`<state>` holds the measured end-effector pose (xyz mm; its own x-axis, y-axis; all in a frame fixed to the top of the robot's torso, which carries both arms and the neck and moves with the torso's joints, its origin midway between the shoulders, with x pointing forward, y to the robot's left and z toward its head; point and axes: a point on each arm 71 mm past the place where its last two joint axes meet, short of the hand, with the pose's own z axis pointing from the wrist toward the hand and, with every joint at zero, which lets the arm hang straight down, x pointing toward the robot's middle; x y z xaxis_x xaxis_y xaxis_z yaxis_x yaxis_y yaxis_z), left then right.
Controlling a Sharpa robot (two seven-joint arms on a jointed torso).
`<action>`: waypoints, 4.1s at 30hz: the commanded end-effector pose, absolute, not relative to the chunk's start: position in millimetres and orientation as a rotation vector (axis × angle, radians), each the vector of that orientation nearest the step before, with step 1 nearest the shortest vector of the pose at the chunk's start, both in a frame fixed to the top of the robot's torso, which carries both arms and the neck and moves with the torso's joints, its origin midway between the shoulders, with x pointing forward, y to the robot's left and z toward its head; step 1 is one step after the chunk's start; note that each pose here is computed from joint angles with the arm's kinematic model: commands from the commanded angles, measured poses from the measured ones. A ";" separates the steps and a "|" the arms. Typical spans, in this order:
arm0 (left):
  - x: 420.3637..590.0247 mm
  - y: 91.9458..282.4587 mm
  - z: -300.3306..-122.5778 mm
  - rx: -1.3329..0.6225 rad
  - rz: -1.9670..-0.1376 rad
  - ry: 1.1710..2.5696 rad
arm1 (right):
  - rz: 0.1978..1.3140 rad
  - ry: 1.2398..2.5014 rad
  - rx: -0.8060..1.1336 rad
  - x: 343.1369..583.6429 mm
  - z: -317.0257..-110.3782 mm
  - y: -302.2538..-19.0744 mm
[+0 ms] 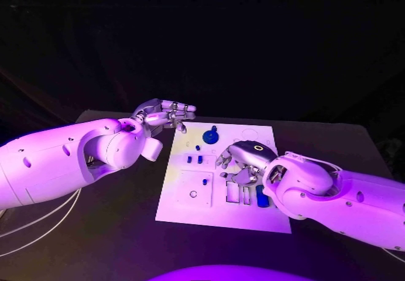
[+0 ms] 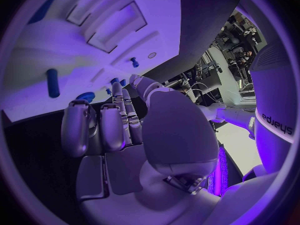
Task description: Assemble the parts on the task board
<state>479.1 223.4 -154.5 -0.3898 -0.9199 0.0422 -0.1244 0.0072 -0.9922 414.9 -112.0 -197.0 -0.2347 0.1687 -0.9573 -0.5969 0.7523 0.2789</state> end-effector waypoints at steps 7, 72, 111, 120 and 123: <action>477.6 224.0 -153.4 -1.083 -1.472 1.599 | 0.669 1.655 -0.223 438.2 -169.9 -161.1; 477.6 225.5 -155.3 -1.085 -1.468 1.604 | 0.464 1.787 -0.397 461.2 -217.4 -159.4; 479.5 225.6 -156.1 -1.088 -1.462 1.601 | 0.677 1.609 -0.373 423.4 -170.8 -127.6; 479.5 223.6 -156.3 -1.087 -1.465 1.603 | 0.850 1.629 -0.440 393.4 -178.2 -72.2; 479.6 222.3 -156.4 -1.086 -1.467 1.605 | 0.880 1.643 -0.453 388.6 -185.6 -60.4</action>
<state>479.9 225.2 -157.4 -0.3915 -0.9193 0.0405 -0.1304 0.0119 -0.9914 389.7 -62.3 -182.3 -0.2515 0.1678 -0.9532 -0.6957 0.6534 0.2985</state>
